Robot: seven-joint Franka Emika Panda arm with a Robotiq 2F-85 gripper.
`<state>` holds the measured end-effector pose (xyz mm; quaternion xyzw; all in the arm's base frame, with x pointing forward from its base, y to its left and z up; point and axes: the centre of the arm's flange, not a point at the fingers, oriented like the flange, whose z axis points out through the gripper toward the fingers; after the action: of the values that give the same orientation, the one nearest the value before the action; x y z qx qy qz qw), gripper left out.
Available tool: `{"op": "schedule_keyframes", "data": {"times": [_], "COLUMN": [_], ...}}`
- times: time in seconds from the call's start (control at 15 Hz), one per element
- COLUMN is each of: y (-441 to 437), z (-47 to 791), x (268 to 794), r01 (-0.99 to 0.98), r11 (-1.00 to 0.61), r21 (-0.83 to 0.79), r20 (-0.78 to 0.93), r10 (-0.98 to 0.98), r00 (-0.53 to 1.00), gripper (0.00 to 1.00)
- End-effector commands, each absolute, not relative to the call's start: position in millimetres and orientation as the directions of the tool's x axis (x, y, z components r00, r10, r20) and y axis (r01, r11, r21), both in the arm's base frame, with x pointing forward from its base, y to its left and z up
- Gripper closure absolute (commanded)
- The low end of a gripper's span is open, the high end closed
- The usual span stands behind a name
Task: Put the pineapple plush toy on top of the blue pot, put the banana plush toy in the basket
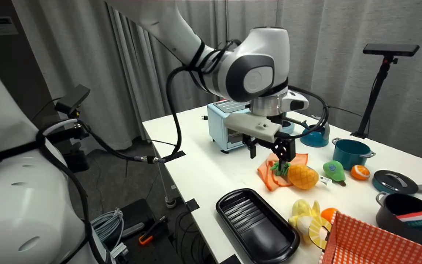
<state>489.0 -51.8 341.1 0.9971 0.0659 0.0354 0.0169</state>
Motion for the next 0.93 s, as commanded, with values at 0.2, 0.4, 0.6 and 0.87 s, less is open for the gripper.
{"op": "schedule_keyframes", "data": {"times": [0.2,0.4,0.6,0.87], "y": [-65,-69,-73,-76], "z": [298,278,260,232], "x": [597,631,656,675], "r01": [0.118,0.119,0.119,0.125], "r11": [-0.992,-0.991,-0.991,-0.990], "r21": [0.044,0.054,0.062,0.070], "r20": [0.065,0.064,0.064,0.065], "r10": [0.121,0.122,0.123,0.129], "r00": [0.991,0.990,0.990,0.989], "gripper": [0.00,0.00,0.00,0.00]}}
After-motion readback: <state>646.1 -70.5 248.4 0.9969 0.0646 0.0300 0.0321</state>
